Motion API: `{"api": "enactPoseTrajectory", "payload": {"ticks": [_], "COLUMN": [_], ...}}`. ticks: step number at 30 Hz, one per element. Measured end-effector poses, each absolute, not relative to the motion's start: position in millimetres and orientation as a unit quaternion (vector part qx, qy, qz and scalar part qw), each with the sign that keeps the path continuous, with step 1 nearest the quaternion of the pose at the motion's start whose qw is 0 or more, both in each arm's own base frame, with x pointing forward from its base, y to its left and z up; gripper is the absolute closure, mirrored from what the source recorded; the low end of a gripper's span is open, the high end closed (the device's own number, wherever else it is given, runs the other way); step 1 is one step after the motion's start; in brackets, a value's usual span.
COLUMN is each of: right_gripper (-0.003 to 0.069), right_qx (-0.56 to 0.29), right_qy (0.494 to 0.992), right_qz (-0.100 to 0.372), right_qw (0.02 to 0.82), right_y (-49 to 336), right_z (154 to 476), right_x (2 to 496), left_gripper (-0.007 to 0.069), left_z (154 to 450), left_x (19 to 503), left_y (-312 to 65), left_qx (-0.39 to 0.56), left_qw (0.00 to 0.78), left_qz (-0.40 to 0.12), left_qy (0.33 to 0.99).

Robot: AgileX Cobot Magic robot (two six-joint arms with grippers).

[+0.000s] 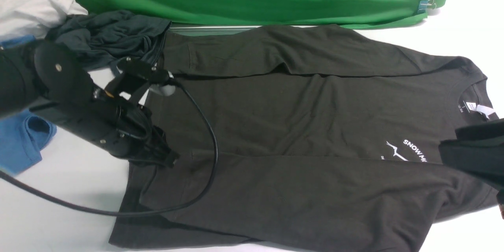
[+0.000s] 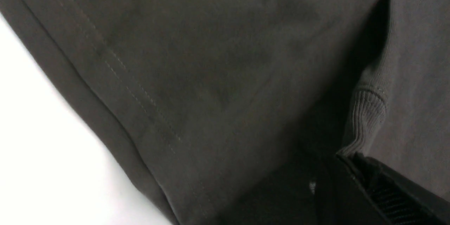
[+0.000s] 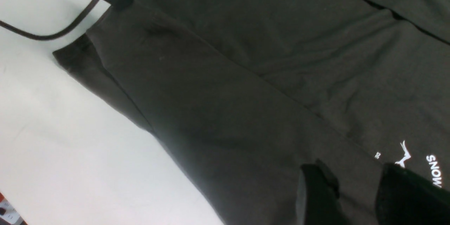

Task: Fold a long-sleeved shirt on a white desktop.
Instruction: 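Fold the left side of the black T-shirt inward over its body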

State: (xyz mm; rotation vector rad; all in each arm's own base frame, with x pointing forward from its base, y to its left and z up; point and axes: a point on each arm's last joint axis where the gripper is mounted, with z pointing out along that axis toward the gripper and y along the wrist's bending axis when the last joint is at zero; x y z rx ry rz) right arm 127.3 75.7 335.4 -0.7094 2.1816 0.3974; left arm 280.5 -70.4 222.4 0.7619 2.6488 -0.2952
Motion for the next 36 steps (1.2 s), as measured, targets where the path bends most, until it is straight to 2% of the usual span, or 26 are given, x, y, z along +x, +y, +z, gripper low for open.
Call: {"api": "enactPoseTrajectory", "payload": {"ticks": [8, 13, 20, 29, 36], "right_gripper": [0.042, 0.0393, 0.0348, 0.0347, 0.0347], "right_qx": [-0.251, -0.247, -0.225, -0.223, -0.226], "right_qy": [0.877, 0.917, 0.942, 0.937, 0.931], "right_qz": [0.148, 0.1, 0.084, 0.086, 0.082], "right_qw": [0.383, 0.296, 0.233, 0.254, 0.276], "right_y": [75, 80, 84, 88, 88], "right_z": [331, 299, 271, 285, 297], "right_x": [135, 167, 201, 213, 218], "left_gripper": [0.0598, 0.0598, 0.0598, 0.0598, 0.0598], "left_z": [248, 274, 297, 326, 351], "left_x": [288, 297, 305, 314, 319], "left_y": [-75, -77, -79, -80, -78], "left_qx": [0.276, 0.279, 0.283, 0.279, 0.283], "left_qw": [0.179, 0.195, 0.225, 0.267, 0.3], "left_qz": [-0.12, -0.125, -0.124, -0.118, -0.095], "left_qy": [0.937, 0.932, 0.924, 0.915, 0.906]}}
